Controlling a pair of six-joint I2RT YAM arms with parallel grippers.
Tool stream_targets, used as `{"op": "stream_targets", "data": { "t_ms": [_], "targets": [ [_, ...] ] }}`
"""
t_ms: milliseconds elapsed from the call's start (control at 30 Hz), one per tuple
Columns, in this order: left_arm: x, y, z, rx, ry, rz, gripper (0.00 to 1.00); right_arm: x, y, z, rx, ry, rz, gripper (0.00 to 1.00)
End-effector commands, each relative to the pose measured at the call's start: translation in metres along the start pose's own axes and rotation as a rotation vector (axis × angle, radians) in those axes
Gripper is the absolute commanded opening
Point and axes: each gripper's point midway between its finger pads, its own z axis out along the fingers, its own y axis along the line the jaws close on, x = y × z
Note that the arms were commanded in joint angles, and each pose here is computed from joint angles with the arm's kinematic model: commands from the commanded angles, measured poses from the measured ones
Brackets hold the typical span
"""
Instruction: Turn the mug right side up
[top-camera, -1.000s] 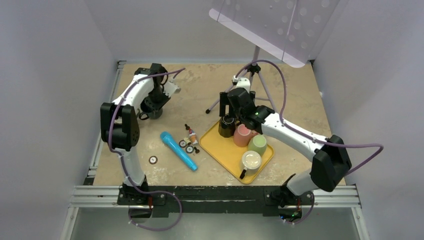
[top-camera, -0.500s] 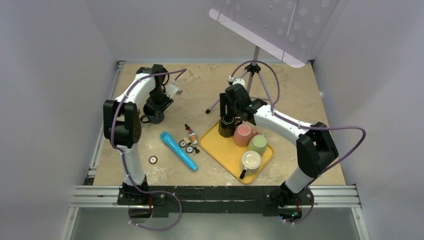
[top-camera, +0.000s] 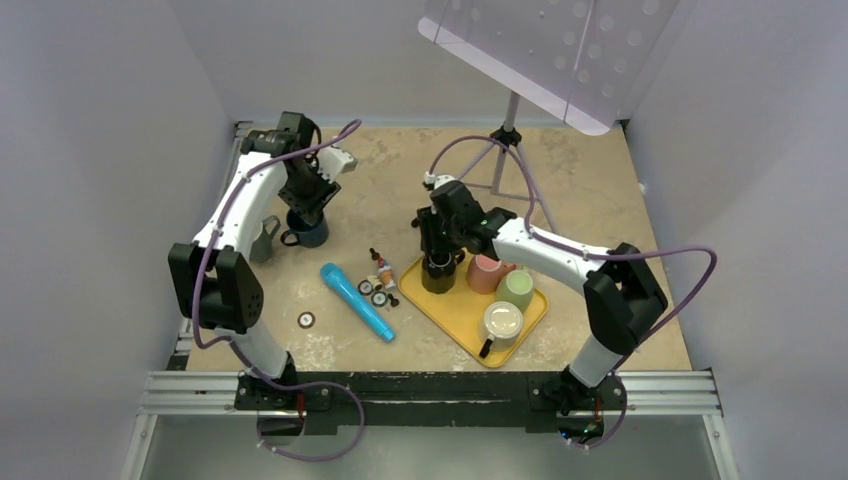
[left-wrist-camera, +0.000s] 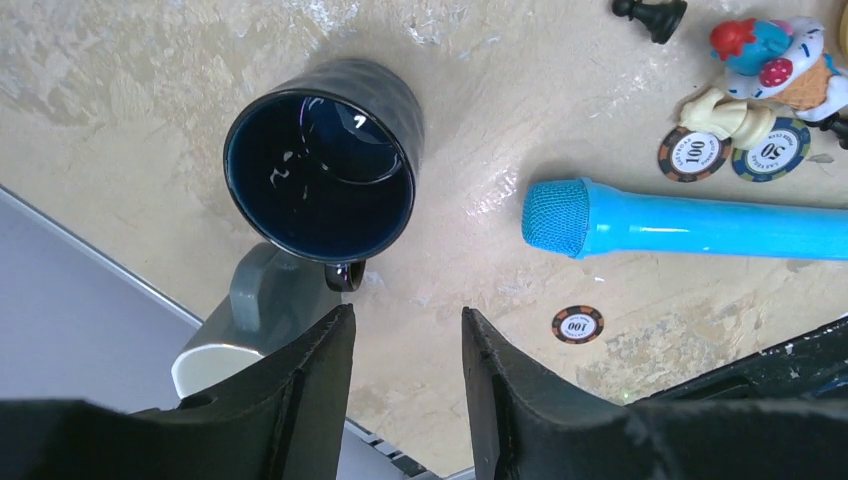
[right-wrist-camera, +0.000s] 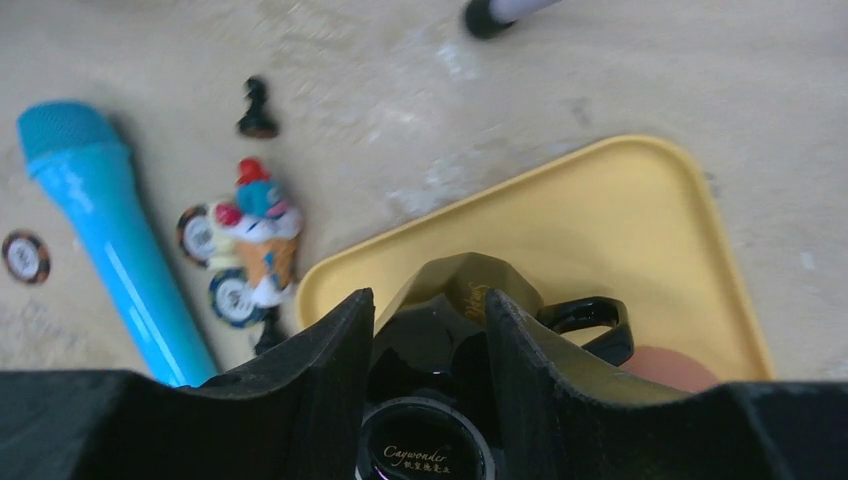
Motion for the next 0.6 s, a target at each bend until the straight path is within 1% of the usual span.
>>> {"op": "stream_targets", "data": {
  "t_ms": [0, 67, 133, 167, 233, 267, 300, 400, 433, 467, 533, 567],
  "targets": [
    [0.006, -0.011, -0.009, 0.024, -0.026, 0.030, 0.48, 0.023, 0.048, -0.015, -0.130, 0.082, -0.098, 0.50],
    [0.007, -0.013, -0.010, 0.027, -0.030, 0.030, 0.48, 0.026, 0.053, -0.020, -0.135, 0.094, -0.115, 0.58],
    [0.008, -0.015, -0.011, 0.034, -0.035, 0.031, 0.48, 0.020, 0.056, -0.027, -0.155, 0.076, -0.113, 0.67],
    [0.008, -0.016, -0.011, 0.036, -0.038, 0.031, 0.48, 0.013, 0.058, -0.031, -0.161, 0.049, -0.099, 0.73],
    [0.009, -0.017, -0.011, 0.039, -0.039, 0.030, 0.48, -0.010, 0.047, -0.040, -0.105, -0.026, -0.062, 0.84],
    [0.009, -0.018, -0.010, 0.040, -0.040, 0.029, 0.48, -0.022, 0.042, -0.045, -0.076, -0.067, -0.036, 0.95],
    [0.010, -0.019, -0.010, 0.043, -0.041, 0.028, 0.48, -0.035, 0.035, -0.051, -0.047, -0.118, -0.007, 0.98],
    [0.010, -0.022, -0.009, 0.052, -0.048, 0.028, 0.48, -0.065, 0.024, -0.064, -0.027, -0.275, 0.085, 0.98],
    [0.011, -0.022, -0.008, 0.051, -0.050, 0.027, 0.48, -0.071, 0.017, -0.067, -0.015, -0.324, 0.143, 0.98],
    [0.011, -0.023, -0.009, 0.051, -0.053, 0.027, 0.48, -0.072, 0.010, -0.067, 0.002, -0.349, 0.208, 0.98],
    [0.012, -0.024, -0.009, 0.054, -0.059, 0.028, 0.48, -0.064, 0.003, -0.062, 0.006, -0.355, 0.264, 0.98],
    [0.013, -0.025, -0.008, 0.056, -0.059, 0.028, 0.48, -0.062, 0.000, -0.061, 0.020, -0.350, 0.284, 0.94]
  ]
}}
